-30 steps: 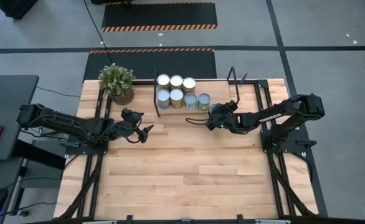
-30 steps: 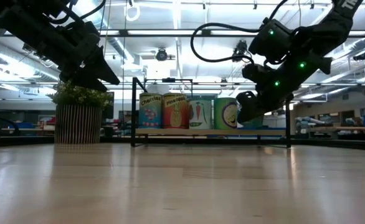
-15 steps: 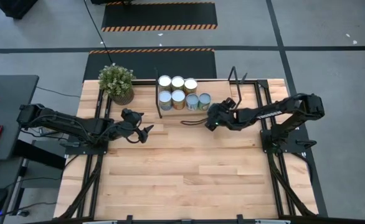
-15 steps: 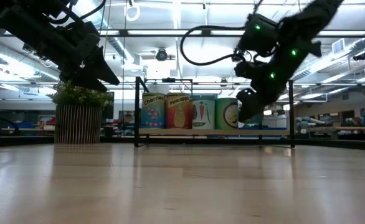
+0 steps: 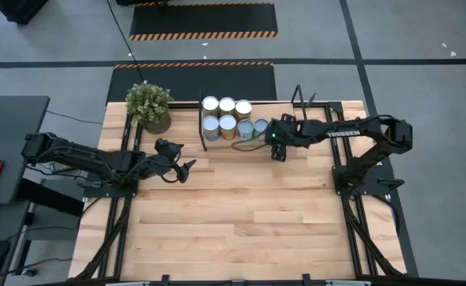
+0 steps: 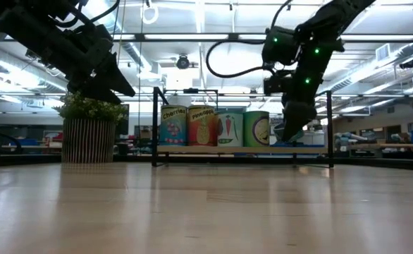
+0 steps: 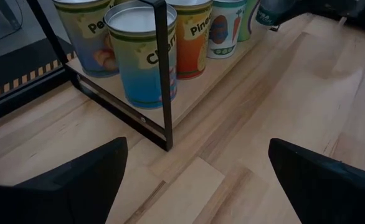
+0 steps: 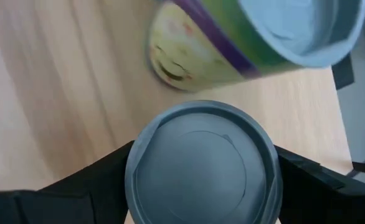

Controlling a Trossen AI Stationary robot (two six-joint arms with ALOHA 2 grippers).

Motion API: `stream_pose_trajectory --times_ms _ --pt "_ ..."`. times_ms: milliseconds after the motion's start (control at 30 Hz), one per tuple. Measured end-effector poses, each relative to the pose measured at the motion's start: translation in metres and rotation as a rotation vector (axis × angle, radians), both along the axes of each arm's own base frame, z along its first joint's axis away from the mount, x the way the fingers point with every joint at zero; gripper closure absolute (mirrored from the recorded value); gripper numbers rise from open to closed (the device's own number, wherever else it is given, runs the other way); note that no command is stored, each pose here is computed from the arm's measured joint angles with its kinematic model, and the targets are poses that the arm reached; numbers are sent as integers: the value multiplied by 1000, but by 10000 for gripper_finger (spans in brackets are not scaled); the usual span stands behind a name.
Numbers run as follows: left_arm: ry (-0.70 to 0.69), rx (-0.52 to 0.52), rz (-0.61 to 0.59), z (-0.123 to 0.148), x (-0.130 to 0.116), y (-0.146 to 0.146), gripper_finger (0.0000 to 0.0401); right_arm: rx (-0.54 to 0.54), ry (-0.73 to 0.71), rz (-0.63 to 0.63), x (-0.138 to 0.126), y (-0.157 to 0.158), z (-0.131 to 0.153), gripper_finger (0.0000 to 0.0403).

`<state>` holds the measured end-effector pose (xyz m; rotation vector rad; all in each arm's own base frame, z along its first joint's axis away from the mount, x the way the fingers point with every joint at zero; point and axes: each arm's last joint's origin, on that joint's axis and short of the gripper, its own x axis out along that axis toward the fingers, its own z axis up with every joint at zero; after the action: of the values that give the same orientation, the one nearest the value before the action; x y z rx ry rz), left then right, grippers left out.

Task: Pick and place cans onto a shelf
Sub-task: Put the dark green can on the shelf

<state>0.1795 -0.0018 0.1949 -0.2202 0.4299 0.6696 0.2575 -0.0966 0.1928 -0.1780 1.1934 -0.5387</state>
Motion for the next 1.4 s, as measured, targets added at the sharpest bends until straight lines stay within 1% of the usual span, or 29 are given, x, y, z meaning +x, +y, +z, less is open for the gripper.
stream_pose_trajectory --times_ms 233,400,467,700,767,900,1133,1233,1400 --pt "0 0 0 0 0 0 5 87 -2 62 -8 -21 -1 86" --pt "0 0 0 0 0 0 5 99 12 110 -13 -31 -1 86" --pt "0 0 0 0 0 0 5 101 14 108 -14 -34 -1 85" --pt "0 0 0 0 0 0 5 114 8 80 -19 -42 -1 51" --pt "0 0 0 0 0 0 5 113 12 74 -20 -43 -1 41" --pt "0 0 0 0 0 0 5 70 42 58 -19 -41 -1 28" --pt "0 0 0 0 0 0 5 36 78 79 -14 -30 1 23" --pt "-1 0 0 0 0 0 5 15 73 75 -8 -27 9 23" --pt "0 0 1 0 0 0 5 29 75 55 -1 -21 32 23"
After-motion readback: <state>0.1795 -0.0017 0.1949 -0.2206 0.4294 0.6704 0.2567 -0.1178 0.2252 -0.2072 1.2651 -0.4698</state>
